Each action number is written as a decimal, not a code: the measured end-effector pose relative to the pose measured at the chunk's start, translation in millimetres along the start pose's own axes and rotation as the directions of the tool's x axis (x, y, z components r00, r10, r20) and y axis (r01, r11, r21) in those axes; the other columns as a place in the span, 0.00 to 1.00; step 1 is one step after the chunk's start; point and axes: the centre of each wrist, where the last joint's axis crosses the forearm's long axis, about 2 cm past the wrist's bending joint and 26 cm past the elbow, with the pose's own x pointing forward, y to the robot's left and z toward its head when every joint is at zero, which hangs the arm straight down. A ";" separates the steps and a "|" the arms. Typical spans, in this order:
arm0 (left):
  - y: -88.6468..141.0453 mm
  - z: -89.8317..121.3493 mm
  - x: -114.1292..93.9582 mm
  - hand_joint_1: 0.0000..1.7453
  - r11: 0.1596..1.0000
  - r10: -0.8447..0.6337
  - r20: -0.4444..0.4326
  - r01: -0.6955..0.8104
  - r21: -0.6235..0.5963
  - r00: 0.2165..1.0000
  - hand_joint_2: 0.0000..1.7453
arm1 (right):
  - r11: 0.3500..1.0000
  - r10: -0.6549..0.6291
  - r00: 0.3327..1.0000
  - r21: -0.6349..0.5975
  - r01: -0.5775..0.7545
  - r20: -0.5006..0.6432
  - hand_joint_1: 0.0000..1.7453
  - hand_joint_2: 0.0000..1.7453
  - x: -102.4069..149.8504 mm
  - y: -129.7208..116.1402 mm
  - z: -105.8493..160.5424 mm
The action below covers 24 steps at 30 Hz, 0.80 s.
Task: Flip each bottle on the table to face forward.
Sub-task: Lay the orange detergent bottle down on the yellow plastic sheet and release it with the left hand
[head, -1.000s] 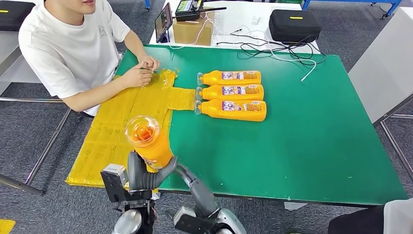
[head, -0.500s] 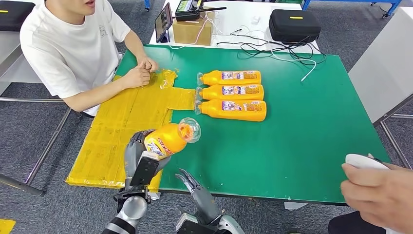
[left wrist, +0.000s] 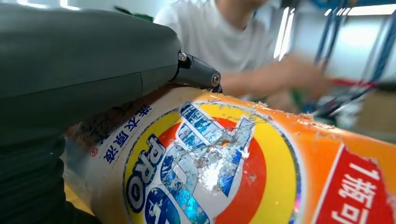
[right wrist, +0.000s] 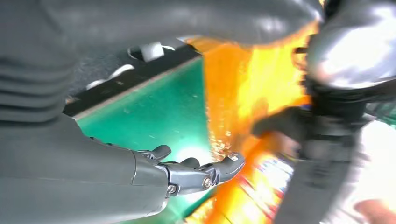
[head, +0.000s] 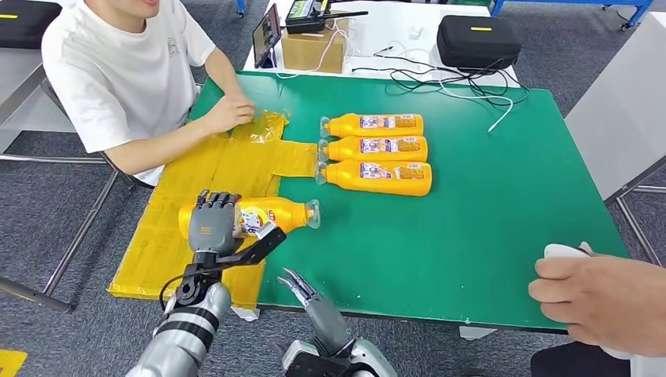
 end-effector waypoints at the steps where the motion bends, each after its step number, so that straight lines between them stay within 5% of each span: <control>1: -2.9 -2.3 -1.2 0.83 0.999 -0.020 -0.019 0.020 -0.028 1.000 1.00 | 1.000 -0.002 1.000 0.003 0.002 0.008 0.00 1.00 0.9 -0.2 -2.3; 2: -5.4 -4.2 -2.1 0.63 0.998 -0.033 -0.032 0.031 -0.057 0.999 1.00 | 1.000 -0.005 1.000 0.006 0.004 0.012 0.00 1.00 1.6 -0.3 -3.8; 4: -9.6 -7.7 -3.5 0.21 0.992 -0.046 -0.044 0.040 -0.123 0.998 1.00 | 1.000 -0.009 1.000 0.010 0.009 0.015 0.00 0.50 2.3 -0.2 -5.2; 5: -11.1 -9.7 -4.3 0.06 0.987 -0.046 -0.050 0.037 -0.158 0.998 1.00 | 1.000 -0.011 1.000 0.011 0.011 0.014 0.00 0.25 2.5 -0.2 -5.6; 6: -11.8 -12.0 -4.9 0.02 0.981 -0.039 -0.059 0.027 -0.193 0.998 1.00 | 1.000 -0.013 1.000 0.011 0.013 0.013 0.00 0.00 2.5 -0.3 -5.8; 13: -11.1 -26.6 -6.4 0.01 0.943 0.029 -0.111 -0.064 -0.327 0.993 1.00 | 1.000 -0.016 1.000 0.003 0.016 0.008 0.00 0.00 2.0 -1.1 -5.8; 17: -11.4 -27.8 -7.5 0.00 0.938 0.033 -0.117 -0.071 -0.340 0.993 0.00 | 1.000 -0.019 1.000 0.001 0.019 0.006 0.00 0.00 2.3 -0.4 -5.5; 19: -11.4 -28.7 -8.2 0.00 0.930 0.039 -0.123 -0.081 -0.359 0.992 0.00 | 1.000 -0.020 1.000 0.001 0.020 0.007 0.00 0.00 2.3 -0.2 -5.4; 23: -11.7 -30.9 -7.9 0.00 0.894 0.067 -0.125 -0.116 -0.433 0.990 1.00 | 1.000 -0.028 1.000 -0.013 0.028 0.011 0.00 0.00 4.1 1.2 -6.2; 24: -11.6 -31.6 -7.4 0.00 0.886 0.082 -0.125 -0.130 -0.446 0.989 1.00 | 0.999 -0.028 1.000 -0.018 0.029 0.012 0.00 0.00 4.7 1.4 -6.4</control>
